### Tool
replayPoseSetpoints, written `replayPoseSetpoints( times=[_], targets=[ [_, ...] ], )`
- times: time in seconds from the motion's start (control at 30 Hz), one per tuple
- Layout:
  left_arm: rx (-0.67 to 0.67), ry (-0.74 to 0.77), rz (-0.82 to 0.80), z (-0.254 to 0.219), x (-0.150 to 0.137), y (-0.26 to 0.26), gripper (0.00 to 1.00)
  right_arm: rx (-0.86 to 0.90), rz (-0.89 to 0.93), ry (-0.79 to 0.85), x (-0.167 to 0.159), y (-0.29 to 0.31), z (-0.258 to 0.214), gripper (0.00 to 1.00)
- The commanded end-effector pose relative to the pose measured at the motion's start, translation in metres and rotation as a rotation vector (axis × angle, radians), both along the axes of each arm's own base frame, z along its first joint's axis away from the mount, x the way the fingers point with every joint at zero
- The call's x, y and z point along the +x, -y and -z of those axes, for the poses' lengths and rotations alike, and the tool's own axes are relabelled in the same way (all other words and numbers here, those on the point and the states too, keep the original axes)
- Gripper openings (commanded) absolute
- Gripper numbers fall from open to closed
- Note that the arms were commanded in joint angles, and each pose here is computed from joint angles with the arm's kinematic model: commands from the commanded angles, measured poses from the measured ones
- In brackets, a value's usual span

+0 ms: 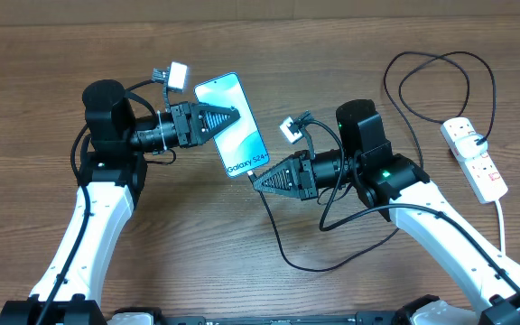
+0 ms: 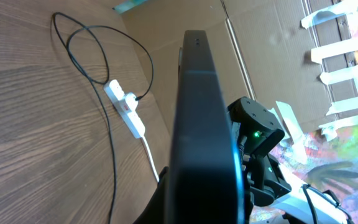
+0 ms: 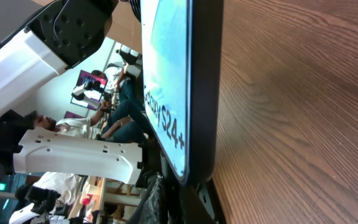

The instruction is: Plug charger to phone and switch on socket

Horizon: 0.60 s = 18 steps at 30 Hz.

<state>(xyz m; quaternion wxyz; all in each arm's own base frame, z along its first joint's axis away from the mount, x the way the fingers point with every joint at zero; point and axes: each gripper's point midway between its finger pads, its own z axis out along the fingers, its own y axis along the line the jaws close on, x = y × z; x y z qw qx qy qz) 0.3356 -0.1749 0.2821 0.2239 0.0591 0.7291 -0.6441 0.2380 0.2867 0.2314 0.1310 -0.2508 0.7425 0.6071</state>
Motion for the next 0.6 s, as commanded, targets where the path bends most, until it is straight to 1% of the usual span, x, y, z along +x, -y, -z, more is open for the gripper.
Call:
replayPoseSetpoints(
  times=[0.0,0.37,0.57],
  targets=[
    [-0.02,0.049,0.116,-0.014,-0.019,0.009,0.04,-0.012,0.061,0.041,0.016,0.002,-0.004,0.04],
    [-0.007,0.05,0.063,-0.012,-0.01,0.007,0.04,-0.017,0.067,0.014,0.016,0.003,-0.003,0.04],
    [-0.006,0.05,0.04,-0.012,-0.006,0.0,0.04,-0.05,0.065,-0.049,0.01,0.005,0.006,0.04]
  ],
)
